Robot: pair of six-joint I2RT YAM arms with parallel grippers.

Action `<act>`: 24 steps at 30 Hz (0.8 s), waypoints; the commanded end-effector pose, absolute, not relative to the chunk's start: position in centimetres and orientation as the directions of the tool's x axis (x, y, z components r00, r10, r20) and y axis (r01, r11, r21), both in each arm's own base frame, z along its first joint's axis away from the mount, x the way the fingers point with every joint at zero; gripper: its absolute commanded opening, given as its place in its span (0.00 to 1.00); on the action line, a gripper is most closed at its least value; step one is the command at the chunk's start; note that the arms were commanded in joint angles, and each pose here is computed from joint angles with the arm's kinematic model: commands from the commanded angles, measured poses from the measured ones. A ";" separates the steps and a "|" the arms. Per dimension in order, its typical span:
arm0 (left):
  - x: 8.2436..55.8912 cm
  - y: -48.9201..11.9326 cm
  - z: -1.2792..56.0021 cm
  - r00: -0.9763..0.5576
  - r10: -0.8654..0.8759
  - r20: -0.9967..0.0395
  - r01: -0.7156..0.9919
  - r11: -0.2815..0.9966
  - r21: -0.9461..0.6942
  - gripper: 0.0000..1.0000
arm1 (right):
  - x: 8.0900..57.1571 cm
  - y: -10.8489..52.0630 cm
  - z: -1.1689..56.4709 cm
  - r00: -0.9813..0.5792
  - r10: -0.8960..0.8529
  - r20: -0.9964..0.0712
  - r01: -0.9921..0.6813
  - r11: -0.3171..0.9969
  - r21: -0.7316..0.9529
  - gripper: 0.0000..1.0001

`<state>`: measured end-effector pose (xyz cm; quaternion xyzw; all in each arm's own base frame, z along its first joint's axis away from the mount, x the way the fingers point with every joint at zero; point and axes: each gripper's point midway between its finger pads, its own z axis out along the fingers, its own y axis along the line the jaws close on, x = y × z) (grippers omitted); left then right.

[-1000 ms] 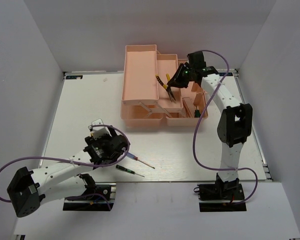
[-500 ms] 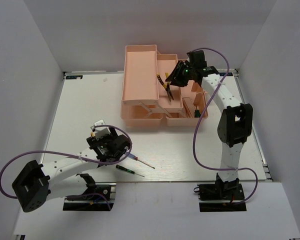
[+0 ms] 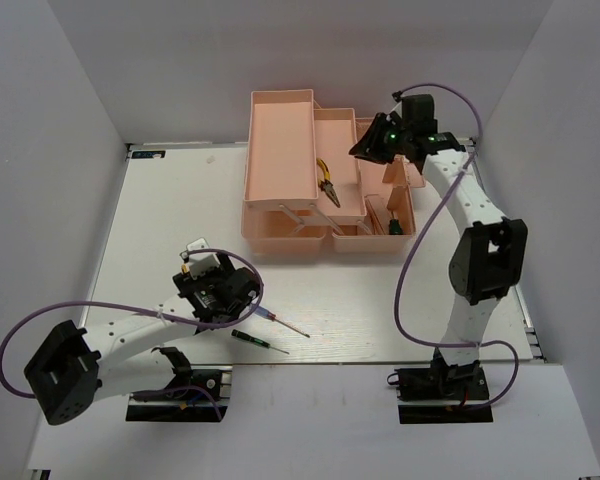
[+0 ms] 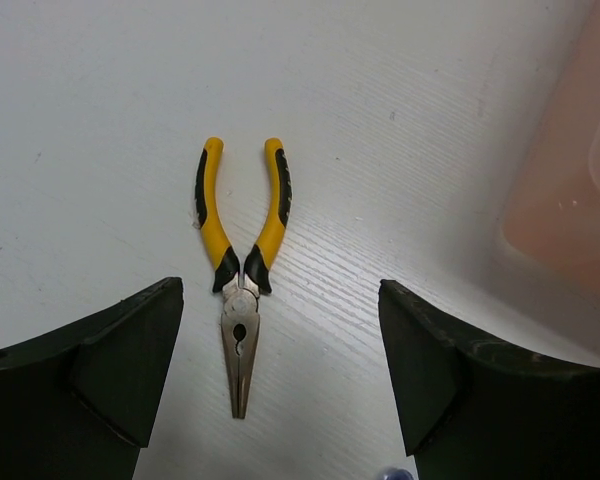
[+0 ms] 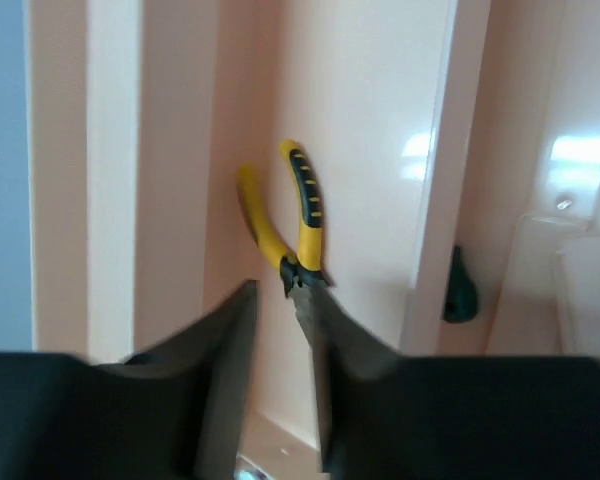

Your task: Sort the tools into containers

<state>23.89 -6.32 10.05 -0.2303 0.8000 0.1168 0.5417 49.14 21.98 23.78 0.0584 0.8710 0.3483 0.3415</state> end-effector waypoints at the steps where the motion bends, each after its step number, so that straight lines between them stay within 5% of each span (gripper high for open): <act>1: 24.1 -5.6 10.0 -0.271 -0.250 -0.930 -0.523 0.849 -0.075 0.88 | 47.8 20.5 28.7 -0.653 0.267 -0.708 -0.313 0.756 0.574 0.28; 3: 24.2 -5.7 9.8 -0.277 -0.241 -0.930 -0.520 0.852 -0.065 0.84 | 46.4 20.0 28.9 -0.639 0.212 -0.740 -0.373 0.756 0.538 0.00; 9: 25.2 -4.9 8.2 -0.299 -0.219 -0.929 -0.574 0.819 -0.008 0.58 | 41.0 17.8 26.3 -0.603 0.053 -0.796 -0.498 0.755 0.427 0.00; 24: 29.4 -4.9 5.7 -0.464 -0.325 -0.824 -0.519 0.854 -0.044 0.70 | 34.5 14.1 20.9 -0.598 0.042 -0.801 -0.479 0.782 0.398 0.00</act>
